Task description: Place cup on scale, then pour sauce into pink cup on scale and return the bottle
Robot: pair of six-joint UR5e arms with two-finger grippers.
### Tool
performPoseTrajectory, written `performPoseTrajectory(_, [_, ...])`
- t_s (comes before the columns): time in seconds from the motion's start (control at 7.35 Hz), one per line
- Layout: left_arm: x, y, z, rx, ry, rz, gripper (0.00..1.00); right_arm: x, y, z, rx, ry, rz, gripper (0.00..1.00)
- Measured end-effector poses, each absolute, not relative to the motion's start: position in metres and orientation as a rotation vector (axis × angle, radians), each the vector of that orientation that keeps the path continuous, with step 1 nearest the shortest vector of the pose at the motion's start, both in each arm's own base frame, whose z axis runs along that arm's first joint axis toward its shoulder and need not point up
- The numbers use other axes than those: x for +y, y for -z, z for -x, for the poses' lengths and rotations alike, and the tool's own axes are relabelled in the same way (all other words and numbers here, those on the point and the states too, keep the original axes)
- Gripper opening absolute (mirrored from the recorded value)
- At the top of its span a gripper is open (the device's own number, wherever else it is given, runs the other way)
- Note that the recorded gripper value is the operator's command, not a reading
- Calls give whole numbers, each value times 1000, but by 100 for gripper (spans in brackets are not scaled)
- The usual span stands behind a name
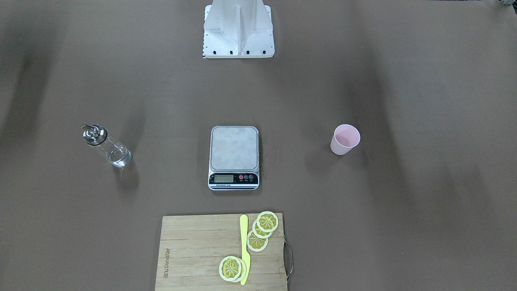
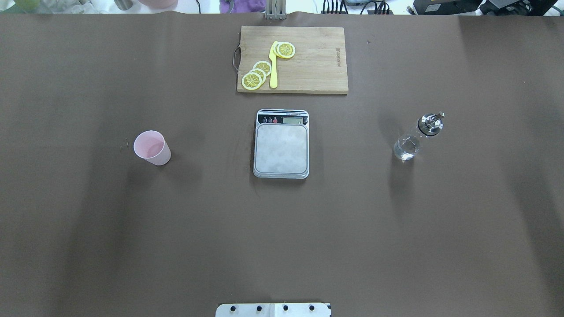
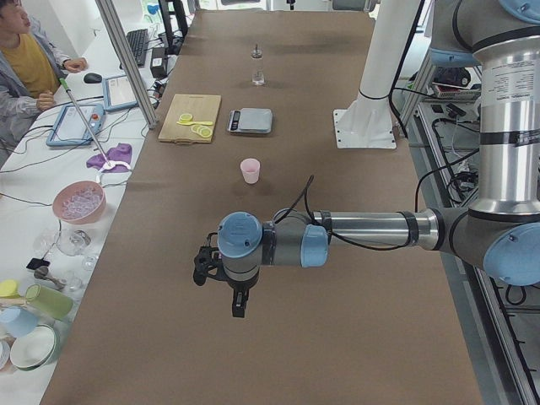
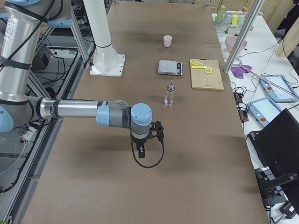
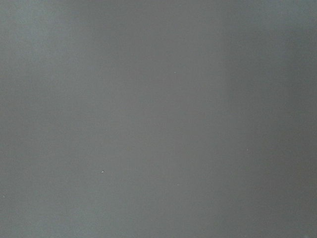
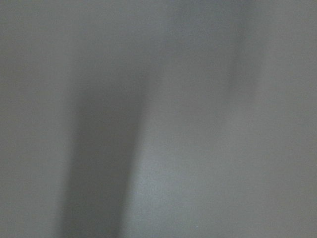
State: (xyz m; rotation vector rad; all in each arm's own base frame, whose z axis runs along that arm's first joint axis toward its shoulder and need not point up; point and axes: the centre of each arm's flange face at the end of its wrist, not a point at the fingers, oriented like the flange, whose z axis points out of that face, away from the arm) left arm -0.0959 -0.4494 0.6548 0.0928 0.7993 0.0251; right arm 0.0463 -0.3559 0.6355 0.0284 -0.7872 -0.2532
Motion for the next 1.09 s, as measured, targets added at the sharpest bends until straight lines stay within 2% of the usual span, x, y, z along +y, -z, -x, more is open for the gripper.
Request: performPoseTrajectory(1.09, [-444,-653,91,798,-62,-153,98,-361,-631,-46,-791,250,-37,100])
